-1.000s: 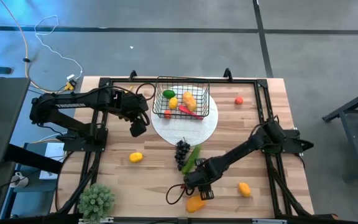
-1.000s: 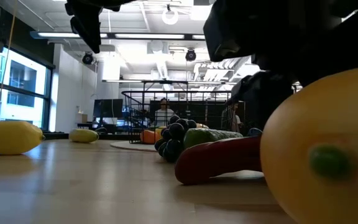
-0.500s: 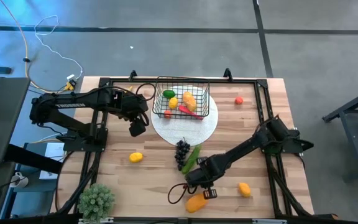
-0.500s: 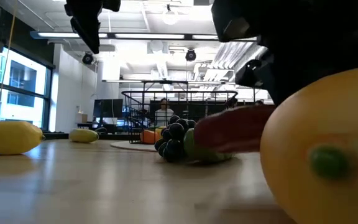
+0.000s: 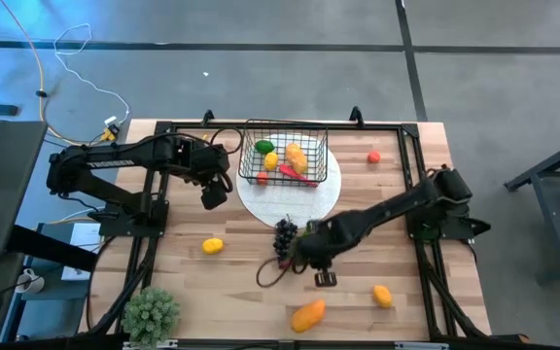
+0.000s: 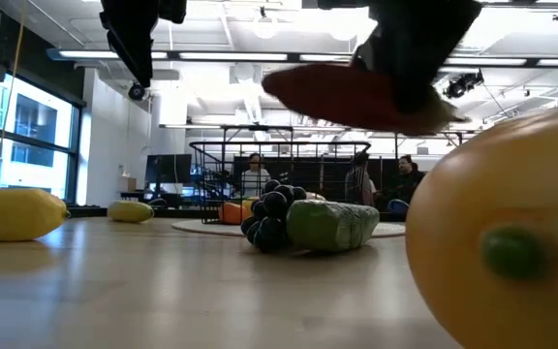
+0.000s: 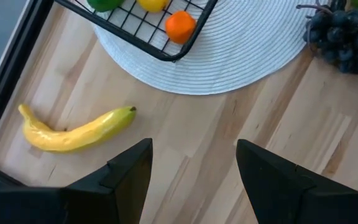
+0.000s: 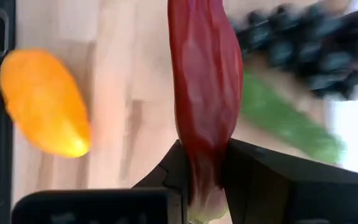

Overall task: Build produce basket
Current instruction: Put the red chili pepper into the black wire basket

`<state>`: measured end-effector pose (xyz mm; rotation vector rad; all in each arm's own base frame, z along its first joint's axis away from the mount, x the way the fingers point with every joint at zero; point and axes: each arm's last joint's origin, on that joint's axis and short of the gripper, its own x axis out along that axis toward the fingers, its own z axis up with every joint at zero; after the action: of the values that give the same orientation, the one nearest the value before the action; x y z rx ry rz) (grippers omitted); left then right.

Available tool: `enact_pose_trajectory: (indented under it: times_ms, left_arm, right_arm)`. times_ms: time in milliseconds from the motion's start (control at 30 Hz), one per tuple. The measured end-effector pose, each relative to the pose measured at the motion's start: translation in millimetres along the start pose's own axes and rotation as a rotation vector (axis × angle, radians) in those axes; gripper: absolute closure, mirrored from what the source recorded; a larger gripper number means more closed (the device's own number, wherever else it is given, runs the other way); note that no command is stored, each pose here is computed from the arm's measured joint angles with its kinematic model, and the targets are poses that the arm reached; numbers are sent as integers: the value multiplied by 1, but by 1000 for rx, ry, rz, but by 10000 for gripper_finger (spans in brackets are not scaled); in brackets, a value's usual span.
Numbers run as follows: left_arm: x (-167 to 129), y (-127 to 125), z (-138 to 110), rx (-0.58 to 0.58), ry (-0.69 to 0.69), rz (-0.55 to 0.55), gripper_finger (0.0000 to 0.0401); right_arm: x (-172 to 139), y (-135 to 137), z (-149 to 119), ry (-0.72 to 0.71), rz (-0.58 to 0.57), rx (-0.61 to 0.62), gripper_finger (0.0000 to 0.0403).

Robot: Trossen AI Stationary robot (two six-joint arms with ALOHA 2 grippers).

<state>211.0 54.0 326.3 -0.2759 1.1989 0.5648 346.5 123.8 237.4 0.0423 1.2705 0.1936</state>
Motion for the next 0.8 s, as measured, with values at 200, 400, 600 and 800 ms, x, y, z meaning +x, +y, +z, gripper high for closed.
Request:
enact_pose_trajectory:
  times_ms: [200, 400, 600, 800]
  left_arm:
    - [0, 0, 0, 0, 3, -11, 178]
    - [0, -1, 0, 1, 12, -40, 178]
    - [0, -2, 0, 1, 14, -44, 178]
    - [0, -1, 0, 17, 12, -42, 178]
  right_arm:
    - [-32, -38, 4, -91, -71, 76, 365]
    - [-62, -82, 4, -177, -154, 188, 364]
    - [-81, -126, -2, -216, -223, 279, 363]
    - [-90, -168, -9, -226, -283, 347, 362]
